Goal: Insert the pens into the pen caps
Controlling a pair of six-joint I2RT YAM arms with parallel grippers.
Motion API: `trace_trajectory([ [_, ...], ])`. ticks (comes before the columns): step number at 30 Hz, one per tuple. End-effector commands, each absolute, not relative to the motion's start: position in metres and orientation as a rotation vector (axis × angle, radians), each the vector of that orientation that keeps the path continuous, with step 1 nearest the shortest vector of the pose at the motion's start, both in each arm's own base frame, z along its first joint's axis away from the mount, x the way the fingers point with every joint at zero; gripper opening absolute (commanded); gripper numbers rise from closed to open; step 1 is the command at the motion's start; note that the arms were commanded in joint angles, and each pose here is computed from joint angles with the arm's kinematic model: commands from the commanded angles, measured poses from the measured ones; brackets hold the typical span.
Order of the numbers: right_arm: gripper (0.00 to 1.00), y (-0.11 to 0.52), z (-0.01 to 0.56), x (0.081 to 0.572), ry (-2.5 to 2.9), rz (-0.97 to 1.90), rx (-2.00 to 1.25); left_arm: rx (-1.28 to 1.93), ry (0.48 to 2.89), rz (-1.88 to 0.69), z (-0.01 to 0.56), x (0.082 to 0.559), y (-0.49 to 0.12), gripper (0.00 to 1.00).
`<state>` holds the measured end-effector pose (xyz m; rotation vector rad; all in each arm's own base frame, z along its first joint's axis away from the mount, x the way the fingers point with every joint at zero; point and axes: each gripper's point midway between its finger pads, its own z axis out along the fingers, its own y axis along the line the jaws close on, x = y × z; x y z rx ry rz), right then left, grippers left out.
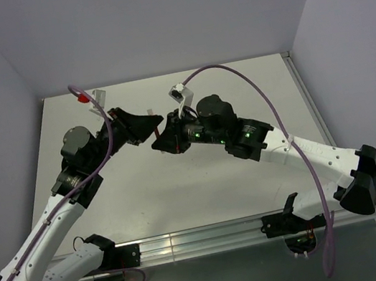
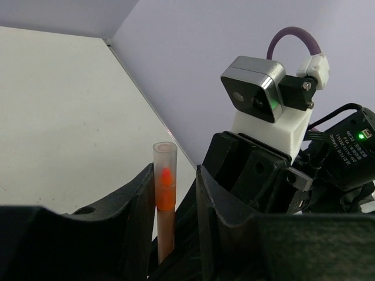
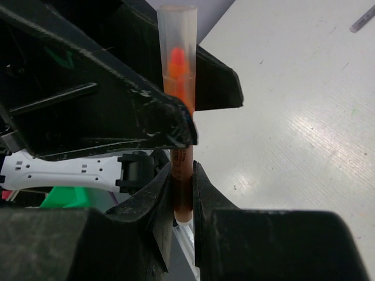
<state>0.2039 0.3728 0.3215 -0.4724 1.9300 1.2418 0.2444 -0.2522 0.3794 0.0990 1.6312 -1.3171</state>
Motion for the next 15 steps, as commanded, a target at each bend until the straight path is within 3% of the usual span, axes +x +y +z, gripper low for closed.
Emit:
trace_trajectory([
  [1,0.00,0.372,0.345,0.192,1.839,1.280,-0.519,0.190,1.554,-1.355,0.408,0.232,-0.257,0.36],
  [5,0.00,0.368,0.337,0.187,1.851,1.271,-0.527,0.192,1.551,-1.352,0.410,0.234,-0.255,0.29],
  [12,0.00,0.366,0.329,0.183,1.869,1.260,-0.538,0.190,1.542,-1.356,0.412,0.235,-0.252,0.29],
  [15,0.00,0.366,0.328,0.184,1.874,1.256,-0.536,0.203,1.544,-1.364,0.411,0.234,-0.252,0.21],
])
